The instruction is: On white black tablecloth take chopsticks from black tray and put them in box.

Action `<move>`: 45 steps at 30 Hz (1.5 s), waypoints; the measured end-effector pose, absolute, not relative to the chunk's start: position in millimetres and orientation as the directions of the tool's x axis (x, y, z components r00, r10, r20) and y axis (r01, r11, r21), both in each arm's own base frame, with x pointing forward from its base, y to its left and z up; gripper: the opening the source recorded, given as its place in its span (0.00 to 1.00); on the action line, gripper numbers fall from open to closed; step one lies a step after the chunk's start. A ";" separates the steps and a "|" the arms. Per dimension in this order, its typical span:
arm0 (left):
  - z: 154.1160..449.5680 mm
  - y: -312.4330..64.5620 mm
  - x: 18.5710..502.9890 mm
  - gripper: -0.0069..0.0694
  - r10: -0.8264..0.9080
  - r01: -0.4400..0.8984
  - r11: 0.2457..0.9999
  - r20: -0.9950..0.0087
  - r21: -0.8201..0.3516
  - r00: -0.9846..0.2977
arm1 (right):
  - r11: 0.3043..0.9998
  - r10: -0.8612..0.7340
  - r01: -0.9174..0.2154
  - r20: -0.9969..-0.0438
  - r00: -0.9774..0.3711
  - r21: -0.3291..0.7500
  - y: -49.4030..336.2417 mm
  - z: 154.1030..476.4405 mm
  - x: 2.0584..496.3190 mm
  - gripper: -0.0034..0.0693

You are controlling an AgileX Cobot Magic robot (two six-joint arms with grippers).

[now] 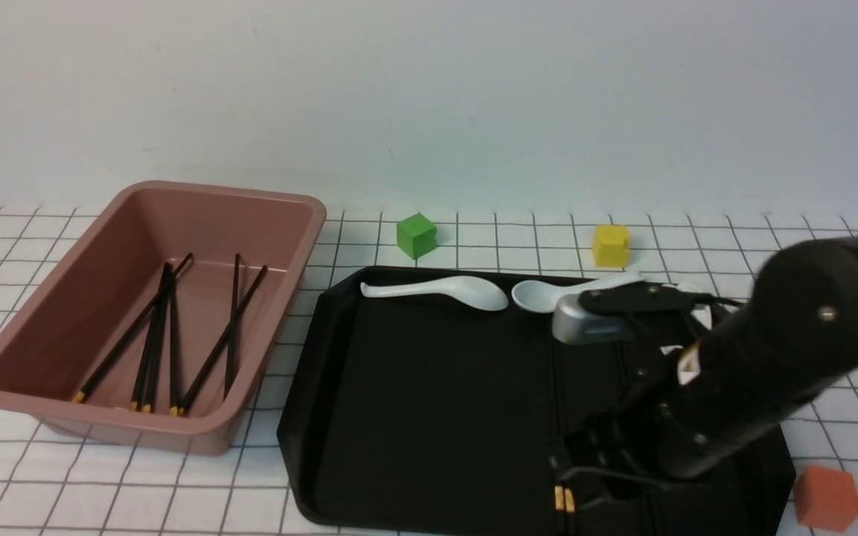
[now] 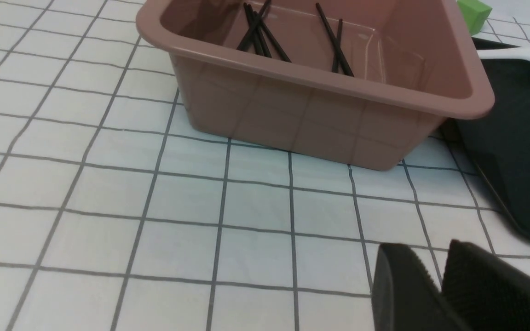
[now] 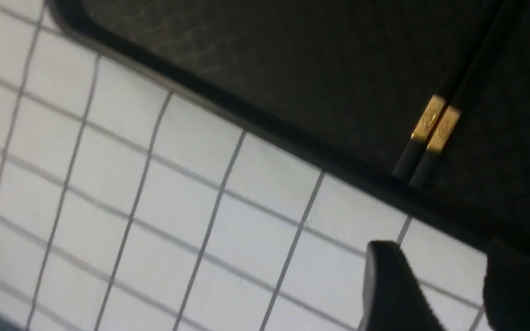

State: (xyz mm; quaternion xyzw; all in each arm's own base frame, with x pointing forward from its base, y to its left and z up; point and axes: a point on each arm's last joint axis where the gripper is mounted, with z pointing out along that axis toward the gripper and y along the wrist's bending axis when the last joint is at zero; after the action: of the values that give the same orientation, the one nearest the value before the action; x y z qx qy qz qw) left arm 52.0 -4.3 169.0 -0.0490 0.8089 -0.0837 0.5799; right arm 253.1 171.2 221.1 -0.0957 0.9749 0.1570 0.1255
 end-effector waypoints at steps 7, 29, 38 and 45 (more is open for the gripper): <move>169.0 -4.3 52.0 0.31 -0.176 0.018 0.981 -0.930 -0.192 -0.323 | 0.983 -0.008 -0.055 -0.256 -0.967 0.178 187.1 187.9 289.0 0.56; 168.9 -4.3 52.0 0.34 -0.176 0.018 0.981 -0.930 -0.192 -0.323 | 0.993 -0.073 -0.084 -0.125 -0.989 0.084 190.7 180.5 295.4 0.23; 168.9 -4.3 52.0 0.35 -0.176 0.018 0.981 -0.930 -0.192 -0.323 | 0.864 -0.153 -0.319 -0.400 -0.904 0.390 248.1 307.6 293.7 0.23; 168.9 -4.3 52.0 0.36 -0.176 0.018 0.981 -0.930 -0.192 -0.323 | 0.692 -0.184 -0.556 -0.633 -0.752 0.460 358.4 296.8 333.0 0.23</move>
State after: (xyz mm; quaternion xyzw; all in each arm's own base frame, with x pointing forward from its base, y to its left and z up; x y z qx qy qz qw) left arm 52.0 -4.3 168.9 -0.0490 0.8092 -0.0836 0.5795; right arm 333.0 358.4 296.8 -0.2112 0.8756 0.3308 0.2816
